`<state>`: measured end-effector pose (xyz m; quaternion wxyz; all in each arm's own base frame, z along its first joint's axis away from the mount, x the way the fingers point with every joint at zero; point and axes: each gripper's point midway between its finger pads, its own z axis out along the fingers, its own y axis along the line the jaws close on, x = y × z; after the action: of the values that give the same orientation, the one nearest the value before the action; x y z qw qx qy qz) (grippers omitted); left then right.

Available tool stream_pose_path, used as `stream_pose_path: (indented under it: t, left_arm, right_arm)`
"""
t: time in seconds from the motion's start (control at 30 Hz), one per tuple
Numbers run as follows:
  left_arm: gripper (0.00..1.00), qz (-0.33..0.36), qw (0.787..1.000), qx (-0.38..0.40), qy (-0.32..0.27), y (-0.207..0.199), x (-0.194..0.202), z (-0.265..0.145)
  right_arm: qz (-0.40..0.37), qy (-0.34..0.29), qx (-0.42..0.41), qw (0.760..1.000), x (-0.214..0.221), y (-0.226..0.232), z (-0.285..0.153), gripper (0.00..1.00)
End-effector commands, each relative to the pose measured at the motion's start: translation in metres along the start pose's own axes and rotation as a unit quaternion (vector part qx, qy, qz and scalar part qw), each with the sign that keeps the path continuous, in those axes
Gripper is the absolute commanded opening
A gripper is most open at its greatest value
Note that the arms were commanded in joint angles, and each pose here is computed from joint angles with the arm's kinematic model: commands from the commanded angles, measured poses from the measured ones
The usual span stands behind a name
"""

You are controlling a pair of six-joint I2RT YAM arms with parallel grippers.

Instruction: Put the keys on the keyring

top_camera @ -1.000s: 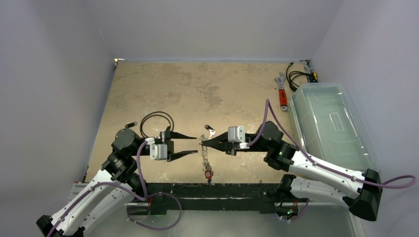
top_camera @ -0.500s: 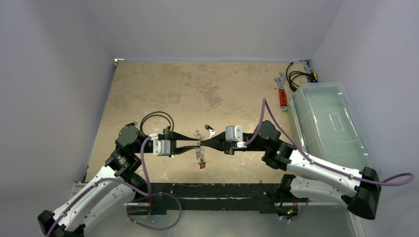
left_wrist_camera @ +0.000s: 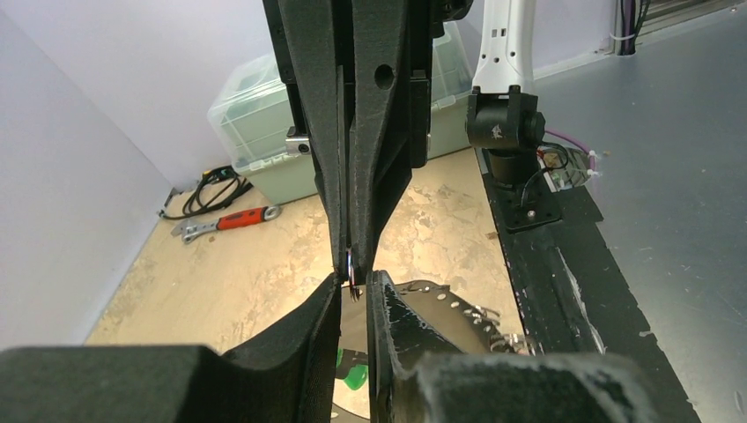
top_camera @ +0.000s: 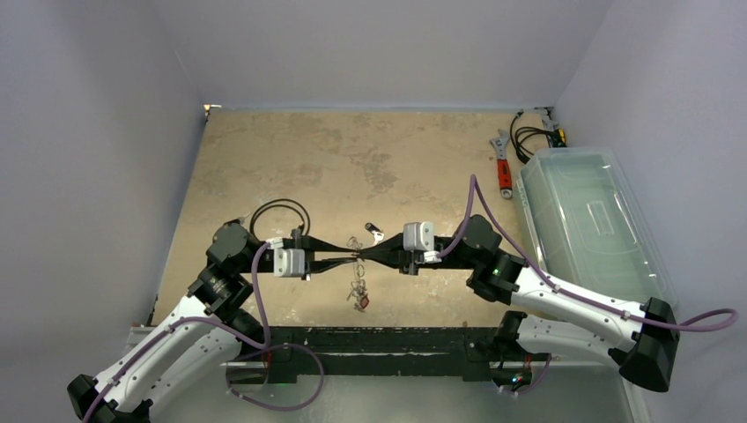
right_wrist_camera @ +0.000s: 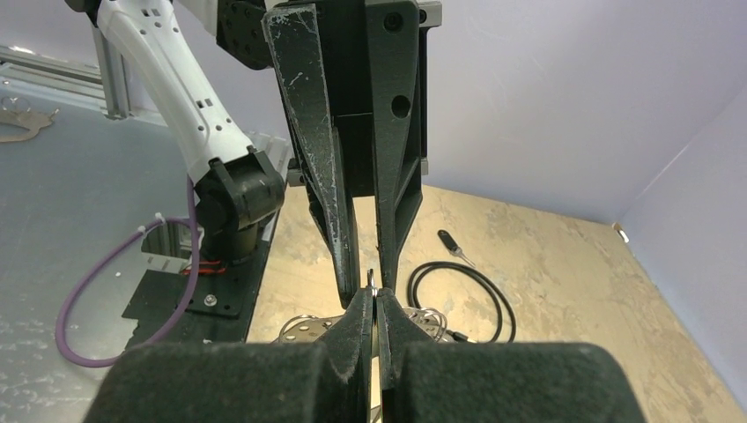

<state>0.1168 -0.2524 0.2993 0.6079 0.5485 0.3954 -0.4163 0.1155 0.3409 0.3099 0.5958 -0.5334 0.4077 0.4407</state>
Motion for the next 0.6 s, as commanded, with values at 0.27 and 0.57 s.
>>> stream_pose_path:
  t: [0.27,0.57]
  left_arm:
    - [0.00,-0.010,1.000,-0.015,0.004,0.009,0.000,0.002]
    - [0.00,0.024,0.999,-0.028,0.015,0.012,-0.004,-0.004]
  right_arm:
    - [-0.021,-0.064,-0.001,0.998,-0.036,-0.002,0.001,0.00]
    - [-0.018,-0.071,-0.040,0.997,-0.032,0.015,-0.001,0.25]
